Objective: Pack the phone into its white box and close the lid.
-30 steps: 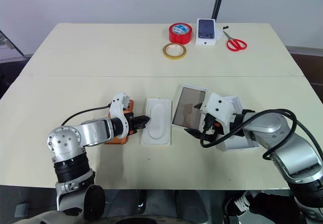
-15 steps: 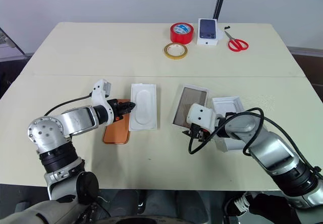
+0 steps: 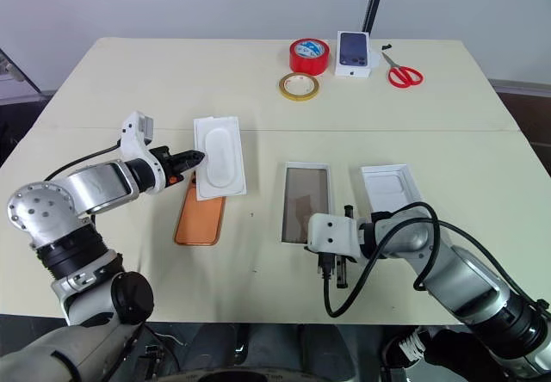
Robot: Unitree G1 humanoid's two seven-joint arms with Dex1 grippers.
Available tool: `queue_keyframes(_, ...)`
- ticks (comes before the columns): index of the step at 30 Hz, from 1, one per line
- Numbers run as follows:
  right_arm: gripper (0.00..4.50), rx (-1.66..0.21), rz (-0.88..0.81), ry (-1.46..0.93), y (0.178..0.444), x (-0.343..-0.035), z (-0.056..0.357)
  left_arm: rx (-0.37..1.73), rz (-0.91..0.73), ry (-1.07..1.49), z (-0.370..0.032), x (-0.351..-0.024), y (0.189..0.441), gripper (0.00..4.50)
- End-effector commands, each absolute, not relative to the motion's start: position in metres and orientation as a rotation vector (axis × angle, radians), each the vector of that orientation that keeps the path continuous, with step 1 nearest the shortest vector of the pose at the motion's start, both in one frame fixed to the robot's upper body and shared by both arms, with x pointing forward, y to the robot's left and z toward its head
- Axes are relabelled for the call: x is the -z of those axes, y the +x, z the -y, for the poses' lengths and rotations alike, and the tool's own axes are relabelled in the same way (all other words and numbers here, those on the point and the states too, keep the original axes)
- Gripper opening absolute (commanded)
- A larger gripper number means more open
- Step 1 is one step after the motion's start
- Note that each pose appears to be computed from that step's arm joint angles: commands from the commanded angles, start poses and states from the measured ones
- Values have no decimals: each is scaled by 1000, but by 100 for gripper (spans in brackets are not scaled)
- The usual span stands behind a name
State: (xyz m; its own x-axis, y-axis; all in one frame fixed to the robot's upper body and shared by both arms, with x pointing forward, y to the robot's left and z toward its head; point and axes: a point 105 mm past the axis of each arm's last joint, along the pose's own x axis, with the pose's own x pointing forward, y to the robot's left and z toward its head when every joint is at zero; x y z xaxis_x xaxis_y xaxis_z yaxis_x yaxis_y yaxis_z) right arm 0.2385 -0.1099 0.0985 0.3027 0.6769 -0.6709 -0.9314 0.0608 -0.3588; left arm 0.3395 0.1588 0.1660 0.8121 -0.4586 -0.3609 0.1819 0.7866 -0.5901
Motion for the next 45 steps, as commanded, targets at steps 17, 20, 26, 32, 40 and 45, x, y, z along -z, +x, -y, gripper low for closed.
queue_keyframes(17,392,-946,-228,-793,287,-163,155,629,-616,-580,-52,-154,309,0)
queue_keyframes(20,392,-920,-241,-808,290,-162,163,623,-656,-579,-40,-148,306,0)
queue_keyframes(26,392,-876,-230,-817,297,-165,169,645,-715,-553,-24,-139,302,0)
queue_keyframes(32,398,-843,-211,-823,303,-168,169,675,-697,-556,-23,-145,302,229)
queue_keyframes(40,206,-856,-181,-721,307,-177,154,631,-553,-472,-70,-168,315,329)
queue_keyframes(45,6,-832,-205,-642,318,-168,134,591,-380,-182,-110,-179,322,329)
